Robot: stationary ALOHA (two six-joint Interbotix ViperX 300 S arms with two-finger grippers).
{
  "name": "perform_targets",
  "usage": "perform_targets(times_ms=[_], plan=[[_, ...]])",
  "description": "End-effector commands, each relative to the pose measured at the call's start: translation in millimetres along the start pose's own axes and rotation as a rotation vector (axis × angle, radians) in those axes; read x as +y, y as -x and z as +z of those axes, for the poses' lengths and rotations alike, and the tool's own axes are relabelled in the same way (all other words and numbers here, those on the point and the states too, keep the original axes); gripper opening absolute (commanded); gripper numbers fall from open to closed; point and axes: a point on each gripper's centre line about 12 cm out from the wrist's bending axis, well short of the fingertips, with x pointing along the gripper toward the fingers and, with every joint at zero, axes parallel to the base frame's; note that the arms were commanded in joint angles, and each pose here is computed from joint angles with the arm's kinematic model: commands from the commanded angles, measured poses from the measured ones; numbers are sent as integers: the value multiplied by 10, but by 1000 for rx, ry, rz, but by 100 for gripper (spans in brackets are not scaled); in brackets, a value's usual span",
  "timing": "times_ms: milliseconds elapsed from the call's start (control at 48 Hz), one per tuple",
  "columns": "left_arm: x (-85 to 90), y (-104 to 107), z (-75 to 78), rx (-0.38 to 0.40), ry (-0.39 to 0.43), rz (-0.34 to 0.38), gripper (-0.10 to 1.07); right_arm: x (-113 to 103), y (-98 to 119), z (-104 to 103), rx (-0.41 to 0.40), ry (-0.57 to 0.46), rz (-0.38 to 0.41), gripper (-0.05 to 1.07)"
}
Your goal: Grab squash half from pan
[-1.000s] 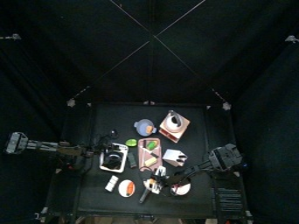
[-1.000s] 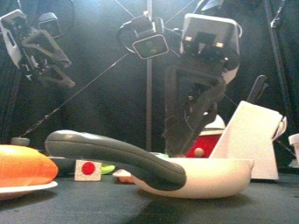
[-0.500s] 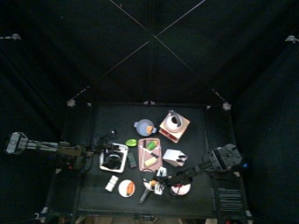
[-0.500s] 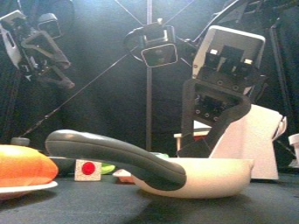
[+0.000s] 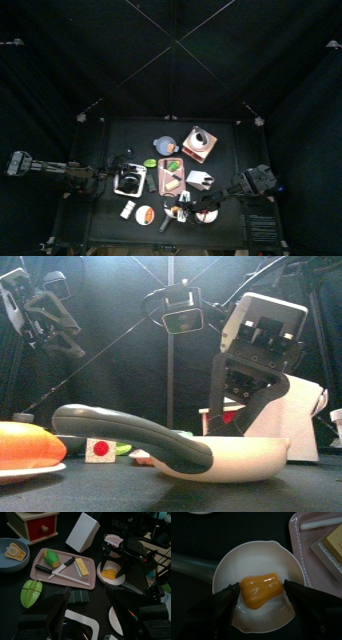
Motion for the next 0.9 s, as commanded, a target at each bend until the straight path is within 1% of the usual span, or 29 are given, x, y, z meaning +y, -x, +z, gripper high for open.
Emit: perform_targets(times_ms=[0,208,479,583,729,875], plan=[[-13,1,54,-15,0,-5,93,23,58,66,-25,-2,16,100],[-8,1,54,-15,1,-2,93,21,-13,24,-10,4,9,99],[-8,1,54,-15,1,-2,93,1,-11,31,-8,-6,5,97],[-8,1,54,-15,1,-2,93,0,-11,31,-8,-5,5,94],[-8,1,54,-15,1,-2,93,-7,-6,27,-3,-8,-2,85],[-8,1,54,-15,1,-2,93,-13,116,122,-27,-18,-3,81]])
